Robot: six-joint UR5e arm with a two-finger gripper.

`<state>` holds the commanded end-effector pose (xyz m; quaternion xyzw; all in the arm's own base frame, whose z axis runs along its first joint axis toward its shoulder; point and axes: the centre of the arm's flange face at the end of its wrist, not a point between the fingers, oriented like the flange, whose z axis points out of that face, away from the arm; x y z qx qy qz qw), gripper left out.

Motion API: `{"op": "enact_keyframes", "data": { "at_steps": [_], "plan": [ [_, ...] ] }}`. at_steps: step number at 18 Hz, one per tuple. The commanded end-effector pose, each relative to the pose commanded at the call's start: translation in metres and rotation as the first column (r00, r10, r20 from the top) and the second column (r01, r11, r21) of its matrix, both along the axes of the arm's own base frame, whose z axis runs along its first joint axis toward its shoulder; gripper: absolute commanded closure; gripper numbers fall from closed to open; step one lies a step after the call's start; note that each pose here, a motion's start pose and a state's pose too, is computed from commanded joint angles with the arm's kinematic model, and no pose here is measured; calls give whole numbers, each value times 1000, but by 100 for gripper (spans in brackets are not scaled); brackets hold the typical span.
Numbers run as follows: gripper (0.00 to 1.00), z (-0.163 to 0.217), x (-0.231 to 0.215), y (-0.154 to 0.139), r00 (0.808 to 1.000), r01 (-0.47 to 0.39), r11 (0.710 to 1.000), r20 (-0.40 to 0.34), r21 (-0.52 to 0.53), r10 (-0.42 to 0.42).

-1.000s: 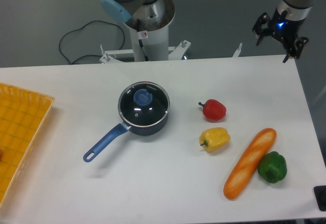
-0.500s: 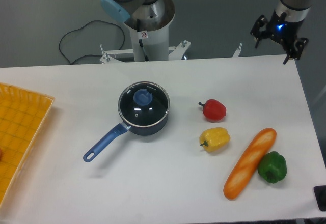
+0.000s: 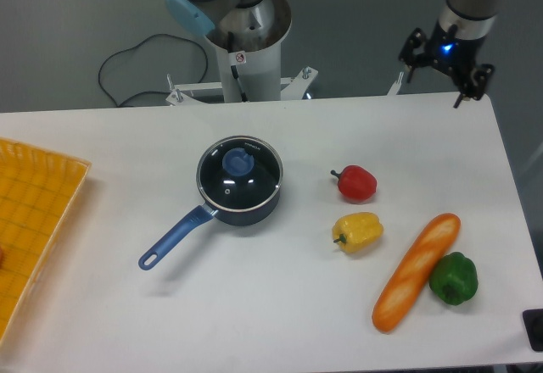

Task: Open the lid
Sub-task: 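Move the open gripper over the blue knob of the saucepan lid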

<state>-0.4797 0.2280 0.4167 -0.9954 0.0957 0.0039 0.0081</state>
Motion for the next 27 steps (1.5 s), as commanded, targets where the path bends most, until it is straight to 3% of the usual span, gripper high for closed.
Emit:
{"op": "enact_keyframes", "data": {
  "at_steps": [2,5,13,15,27],
  "plan": [
    [0,1,15,3,1000,2,1000,3,7,-2],
    [0,-7,35,10,998,-60,998,20,10,60],
    [0,-28,100,44,998,-13,1000,66,16,12],
    [0,-30,121,50,997,-36,999,71,12,35],
    [0,-58,176,105,997,-76,997,11,34,76]
  ]
}}
